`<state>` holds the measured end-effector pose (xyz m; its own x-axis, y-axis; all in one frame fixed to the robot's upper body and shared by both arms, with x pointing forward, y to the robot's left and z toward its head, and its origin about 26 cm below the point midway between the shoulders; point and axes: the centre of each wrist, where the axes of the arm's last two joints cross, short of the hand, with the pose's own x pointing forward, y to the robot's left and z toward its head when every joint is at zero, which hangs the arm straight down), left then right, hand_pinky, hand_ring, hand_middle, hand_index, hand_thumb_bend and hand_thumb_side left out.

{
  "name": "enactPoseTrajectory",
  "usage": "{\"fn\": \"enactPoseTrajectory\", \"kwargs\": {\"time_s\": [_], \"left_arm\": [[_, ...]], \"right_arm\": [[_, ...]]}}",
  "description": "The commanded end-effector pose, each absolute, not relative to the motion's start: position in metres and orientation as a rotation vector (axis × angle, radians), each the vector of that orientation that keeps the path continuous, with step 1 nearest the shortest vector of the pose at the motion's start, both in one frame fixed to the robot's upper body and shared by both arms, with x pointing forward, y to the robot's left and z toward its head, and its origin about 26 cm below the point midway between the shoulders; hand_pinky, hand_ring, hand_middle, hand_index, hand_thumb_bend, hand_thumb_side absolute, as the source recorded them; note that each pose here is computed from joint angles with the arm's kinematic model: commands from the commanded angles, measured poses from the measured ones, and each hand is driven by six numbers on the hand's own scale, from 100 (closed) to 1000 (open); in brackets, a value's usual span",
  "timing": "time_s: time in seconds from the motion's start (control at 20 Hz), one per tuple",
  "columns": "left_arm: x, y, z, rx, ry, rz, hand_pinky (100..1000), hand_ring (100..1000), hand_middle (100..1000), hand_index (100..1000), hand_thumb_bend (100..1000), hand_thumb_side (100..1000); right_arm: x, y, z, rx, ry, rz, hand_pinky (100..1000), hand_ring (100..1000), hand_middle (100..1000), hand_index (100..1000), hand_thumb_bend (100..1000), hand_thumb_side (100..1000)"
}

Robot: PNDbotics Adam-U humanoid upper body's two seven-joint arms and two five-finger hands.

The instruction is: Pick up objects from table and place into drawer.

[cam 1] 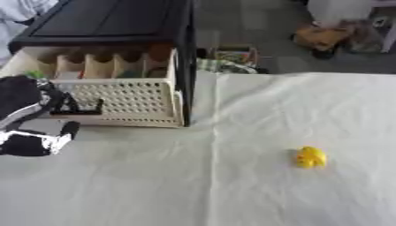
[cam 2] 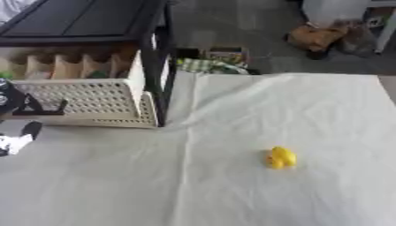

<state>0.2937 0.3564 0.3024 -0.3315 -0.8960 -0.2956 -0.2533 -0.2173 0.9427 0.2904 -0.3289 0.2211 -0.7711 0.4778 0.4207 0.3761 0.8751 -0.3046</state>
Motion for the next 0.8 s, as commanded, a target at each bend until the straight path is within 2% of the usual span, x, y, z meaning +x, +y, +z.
{"fn": "enactPoseTrajectory", "kwargs": {"time_s": [0.05,0.8], "left_arm": [[0.286,0.357,0.315,1.477,-1.493,-1.621,100,100,100,682,105,408],[0.278,0.356,0.304,1.516,-1.483,-1.646,100,100,100,660,105,408]], "right_arm": [[0.287,-0.331,0.229,-0.635,-2.575,0.275,794,651,338,826,434,888],[0.288,-0.331,0.231,-0.635,-2.583,0.27,795,652,341,827,434,890]]}}
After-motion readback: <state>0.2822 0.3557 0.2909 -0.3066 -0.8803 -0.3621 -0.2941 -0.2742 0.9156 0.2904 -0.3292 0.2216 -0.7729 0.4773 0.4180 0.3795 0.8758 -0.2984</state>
